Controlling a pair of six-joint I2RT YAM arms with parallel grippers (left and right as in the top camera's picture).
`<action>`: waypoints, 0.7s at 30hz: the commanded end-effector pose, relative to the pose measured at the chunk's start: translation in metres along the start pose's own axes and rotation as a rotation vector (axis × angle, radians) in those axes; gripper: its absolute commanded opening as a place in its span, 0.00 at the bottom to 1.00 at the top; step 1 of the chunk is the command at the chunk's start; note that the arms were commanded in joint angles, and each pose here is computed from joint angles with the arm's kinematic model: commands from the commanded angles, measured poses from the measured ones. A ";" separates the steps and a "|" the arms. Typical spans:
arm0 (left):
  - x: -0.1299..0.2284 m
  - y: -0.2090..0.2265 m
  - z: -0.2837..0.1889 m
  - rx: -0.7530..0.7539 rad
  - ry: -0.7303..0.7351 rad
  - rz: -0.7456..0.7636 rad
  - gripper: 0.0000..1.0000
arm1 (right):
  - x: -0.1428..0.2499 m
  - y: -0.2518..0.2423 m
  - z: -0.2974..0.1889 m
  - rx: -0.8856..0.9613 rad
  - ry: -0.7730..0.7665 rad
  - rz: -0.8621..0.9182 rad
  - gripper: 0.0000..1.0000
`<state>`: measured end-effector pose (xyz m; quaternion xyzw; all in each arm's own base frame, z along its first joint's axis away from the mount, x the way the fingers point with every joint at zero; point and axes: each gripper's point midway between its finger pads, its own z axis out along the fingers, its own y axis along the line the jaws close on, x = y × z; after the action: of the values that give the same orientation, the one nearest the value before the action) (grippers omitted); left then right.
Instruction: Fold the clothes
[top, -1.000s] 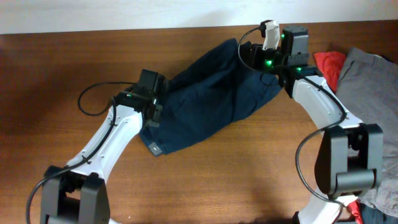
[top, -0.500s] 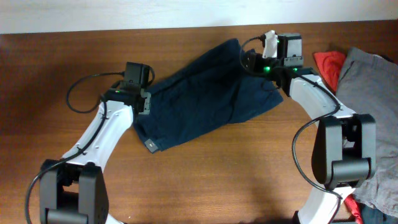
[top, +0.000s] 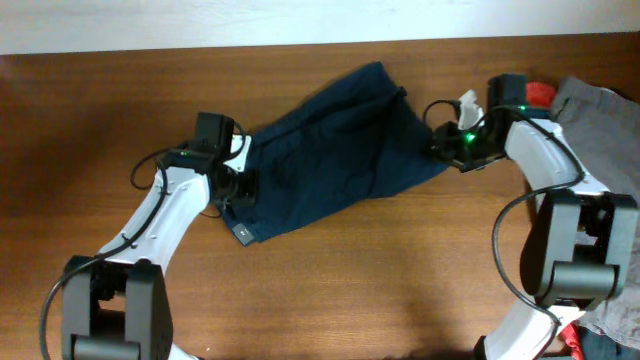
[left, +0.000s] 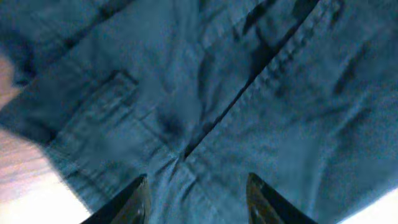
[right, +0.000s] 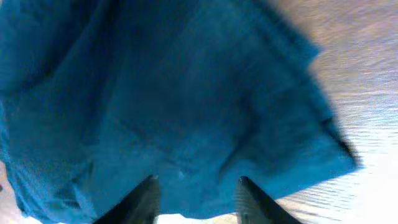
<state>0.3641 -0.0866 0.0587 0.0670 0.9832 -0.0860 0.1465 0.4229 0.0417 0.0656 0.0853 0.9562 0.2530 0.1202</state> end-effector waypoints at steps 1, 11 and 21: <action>0.013 -0.001 0.025 0.034 0.029 0.004 0.50 | 0.010 -0.012 0.003 0.148 0.008 0.006 0.59; 0.024 0.009 0.067 0.028 0.094 -0.015 0.43 | 0.024 -0.046 0.035 0.259 0.038 0.048 0.56; 0.011 0.053 0.058 -0.015 0.050 -0.130 0.11 | 0.041 -0.066 0.026 0.365 0.098 0.080 0.04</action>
<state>0.3764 -0.0711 0.0036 0.0402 0.9861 -0.0980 0.1280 0.4016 0.0218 0.0120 0.1181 0.9817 0.1266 0.0789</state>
